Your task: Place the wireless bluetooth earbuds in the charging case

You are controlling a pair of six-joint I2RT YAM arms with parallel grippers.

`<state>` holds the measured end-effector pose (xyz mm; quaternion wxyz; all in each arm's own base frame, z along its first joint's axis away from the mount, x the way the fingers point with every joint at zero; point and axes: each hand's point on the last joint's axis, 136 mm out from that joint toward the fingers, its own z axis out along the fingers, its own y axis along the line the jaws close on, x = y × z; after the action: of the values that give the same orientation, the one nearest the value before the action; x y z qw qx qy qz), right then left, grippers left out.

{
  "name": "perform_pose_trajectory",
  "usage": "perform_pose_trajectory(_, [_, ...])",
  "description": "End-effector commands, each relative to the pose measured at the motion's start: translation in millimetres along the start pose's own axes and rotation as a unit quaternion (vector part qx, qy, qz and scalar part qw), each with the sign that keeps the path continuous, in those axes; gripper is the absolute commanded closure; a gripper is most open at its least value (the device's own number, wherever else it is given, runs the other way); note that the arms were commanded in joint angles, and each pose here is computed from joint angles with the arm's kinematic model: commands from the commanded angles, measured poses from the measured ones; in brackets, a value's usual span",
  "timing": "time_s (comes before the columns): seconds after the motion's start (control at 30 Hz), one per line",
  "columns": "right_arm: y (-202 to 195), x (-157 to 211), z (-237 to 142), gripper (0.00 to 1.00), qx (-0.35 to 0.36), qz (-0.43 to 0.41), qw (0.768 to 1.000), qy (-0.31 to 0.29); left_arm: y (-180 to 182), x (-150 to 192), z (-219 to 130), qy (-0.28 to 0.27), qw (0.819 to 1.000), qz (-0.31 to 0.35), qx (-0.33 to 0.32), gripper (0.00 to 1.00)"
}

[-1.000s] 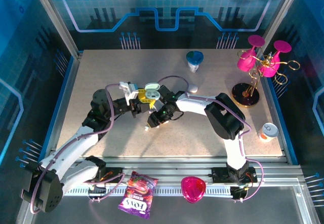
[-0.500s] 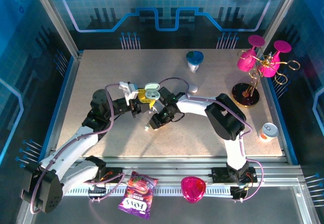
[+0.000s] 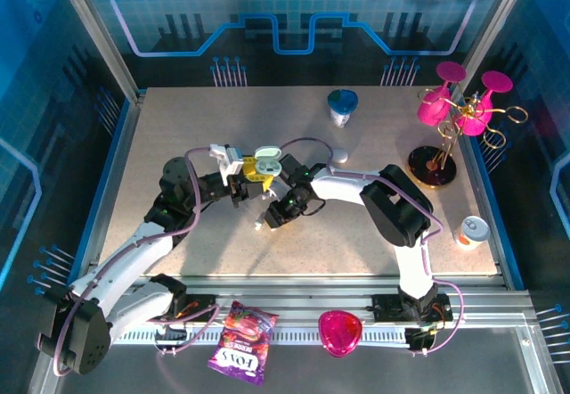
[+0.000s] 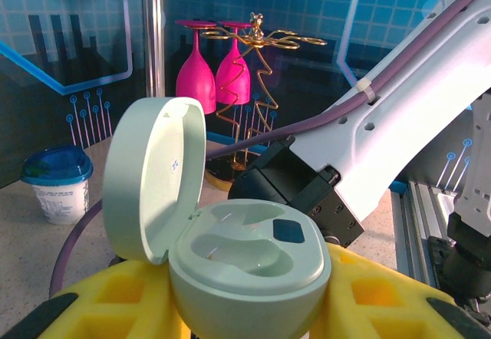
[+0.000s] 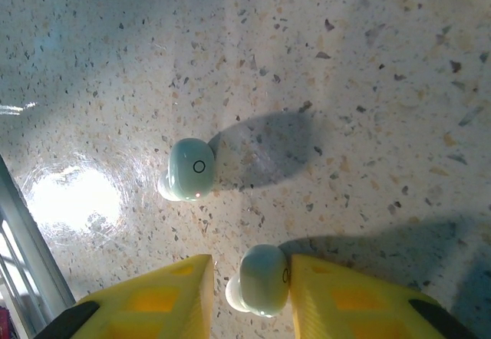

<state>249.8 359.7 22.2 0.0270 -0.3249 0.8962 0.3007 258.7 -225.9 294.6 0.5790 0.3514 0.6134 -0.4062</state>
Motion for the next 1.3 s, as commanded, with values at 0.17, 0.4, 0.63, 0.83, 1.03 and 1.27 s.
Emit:
perform_pose_trajectory(0.17, [7.5, 5.3, -4.7, 0.75, 0.002, -0.003, 1.000, 0.007, 0.5, -1.1, -2.2, -0.007, 1.000, 0.007, 0.000, 0.75])
perform_pose_trajectory(0.4, [6.7, 5.1, -5.2, 0.82, 0.005, -0.002, 1.000, 0.008, 1.5, 0.9, -2.3, -0.007, 1.000, 0.006, -0.003, 0.75])
perform_pose_trajectory(0.63, [5.8, 2.0, -12.3, 0.83, 0.019, -0.005, 1.000, -0.002, 2.6, 1.7, -3.2, -0.007, 1.000, 0.007, -0.007, 0.75])
perform_pose_trajectory(0.83, [-0.9, -1.2, -29.9, 0.83, 0.037, 0.005, 0.999, -0.030, 4.1, 3.6, -4.1, -0.006, 1.000, 0.007, -0.014, 0.75])
perform_pose_trajectory(1.03, [-22.8, 3.9, -58.7, 0.83, 0.069, 0.032, 0.995, -0.063, 6.7, 4.8, -4.0, -0.006, 1.000, 0.008, -0.020, 0.74])
perform_pose_trajectory(1.27, [-51.5, 10.8, -113.0, 0.83, 0.105, 0.064, 0.986, -0.114, 11.8, 9.8, 0.9, -0.003, 1.000, 0.002, -0.019, 0.75])
